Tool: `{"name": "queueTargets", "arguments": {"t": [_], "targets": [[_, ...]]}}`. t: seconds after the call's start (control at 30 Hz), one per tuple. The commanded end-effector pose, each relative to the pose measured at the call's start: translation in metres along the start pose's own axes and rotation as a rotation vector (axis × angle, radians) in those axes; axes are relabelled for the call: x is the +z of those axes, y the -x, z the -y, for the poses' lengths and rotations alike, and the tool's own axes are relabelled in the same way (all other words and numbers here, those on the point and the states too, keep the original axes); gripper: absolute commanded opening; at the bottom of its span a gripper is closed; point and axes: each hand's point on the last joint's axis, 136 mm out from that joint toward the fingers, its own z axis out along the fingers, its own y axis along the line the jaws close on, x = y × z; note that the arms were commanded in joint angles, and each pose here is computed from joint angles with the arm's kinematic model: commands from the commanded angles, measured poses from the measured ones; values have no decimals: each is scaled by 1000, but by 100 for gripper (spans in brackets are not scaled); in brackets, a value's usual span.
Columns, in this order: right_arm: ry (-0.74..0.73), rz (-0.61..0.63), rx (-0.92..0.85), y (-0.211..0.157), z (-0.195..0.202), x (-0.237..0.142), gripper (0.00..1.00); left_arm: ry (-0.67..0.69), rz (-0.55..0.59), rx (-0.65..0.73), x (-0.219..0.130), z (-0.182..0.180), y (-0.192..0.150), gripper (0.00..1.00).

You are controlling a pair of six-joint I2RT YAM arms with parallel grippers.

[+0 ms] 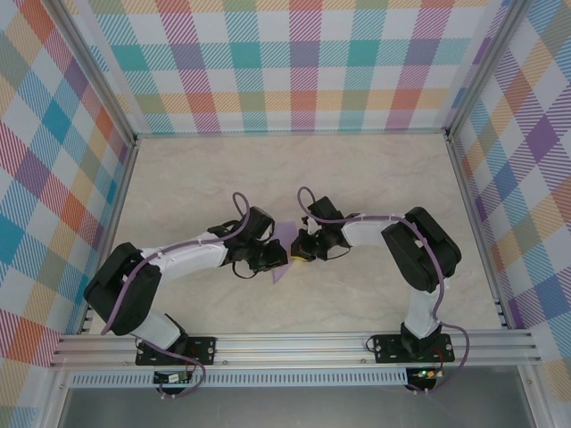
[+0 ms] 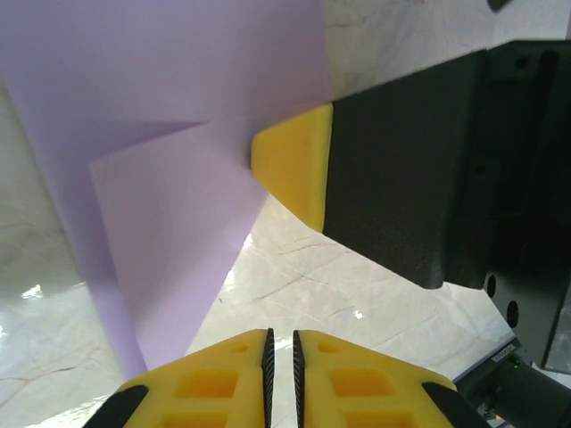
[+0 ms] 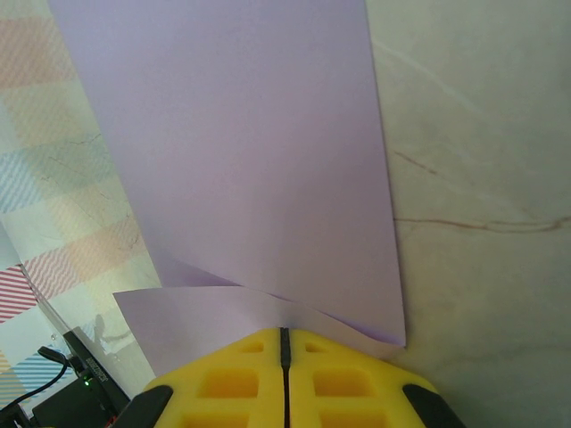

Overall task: Fold a paper plane with a square sheet of paper (pick it up from the middle)
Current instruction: Third fold the triangle at the center of the table.

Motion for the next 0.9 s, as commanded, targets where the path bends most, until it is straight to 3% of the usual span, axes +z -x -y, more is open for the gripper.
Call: {"name": "queueTargets", "arguments": {"t": [0.0, 0.47, 0.87], "targets": [[-139, -18, 70, -13, 42, 11, 6, -13, -24, -18, 11, 4, -8, 16], [-157, -30, 76, -17, 47, 11, 6, 154, -70, -20, 24, -33, -18, 15], [-163, -34, 77, -18, 49, 11, 6, 217, -63, -10, 25, -48, -18, 14]]}}
